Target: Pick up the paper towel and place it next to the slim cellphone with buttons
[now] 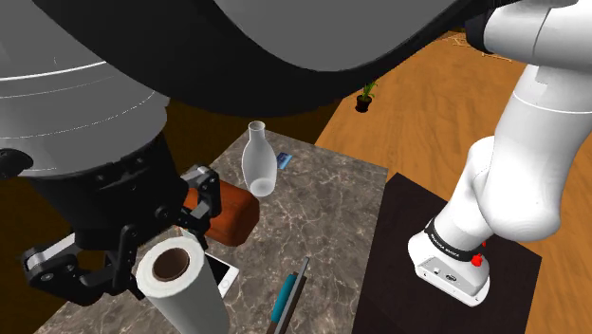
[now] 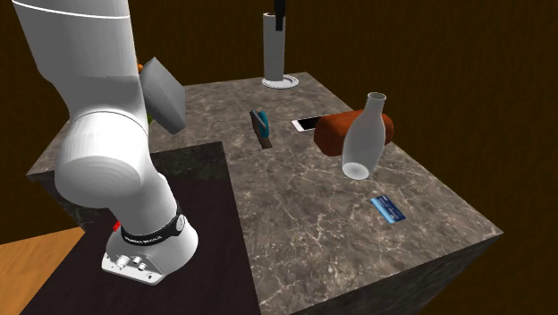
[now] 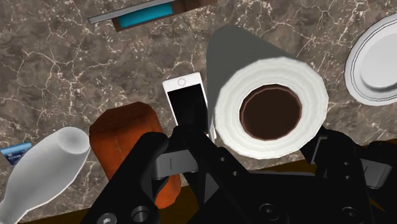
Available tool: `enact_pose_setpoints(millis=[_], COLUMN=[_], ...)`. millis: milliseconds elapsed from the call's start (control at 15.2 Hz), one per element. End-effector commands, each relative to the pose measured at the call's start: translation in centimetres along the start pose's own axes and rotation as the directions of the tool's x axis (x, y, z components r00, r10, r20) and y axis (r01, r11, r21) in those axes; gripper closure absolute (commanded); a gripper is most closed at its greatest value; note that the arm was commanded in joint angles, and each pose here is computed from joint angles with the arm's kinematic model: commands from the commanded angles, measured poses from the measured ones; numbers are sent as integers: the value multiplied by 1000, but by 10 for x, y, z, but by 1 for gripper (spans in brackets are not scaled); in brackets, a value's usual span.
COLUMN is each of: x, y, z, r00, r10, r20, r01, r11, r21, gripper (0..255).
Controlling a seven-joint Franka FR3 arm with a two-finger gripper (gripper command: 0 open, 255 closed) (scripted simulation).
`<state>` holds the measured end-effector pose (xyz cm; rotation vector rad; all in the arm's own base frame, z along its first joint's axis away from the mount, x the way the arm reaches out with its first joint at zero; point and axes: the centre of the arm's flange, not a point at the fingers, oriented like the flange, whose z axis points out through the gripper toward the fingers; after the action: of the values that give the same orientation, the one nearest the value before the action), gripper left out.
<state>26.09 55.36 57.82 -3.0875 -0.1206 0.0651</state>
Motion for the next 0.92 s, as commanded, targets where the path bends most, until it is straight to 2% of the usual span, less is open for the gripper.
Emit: enact_pose_setpoints(millis=[0,858], x=[0,3], y=[0,4], z=[10,79], r00=[1000,1000], r10=[0,0], r20=[0,0], r01=[0,0], r11=[1000,1000], r21=[1,1], gripper=[255,255])
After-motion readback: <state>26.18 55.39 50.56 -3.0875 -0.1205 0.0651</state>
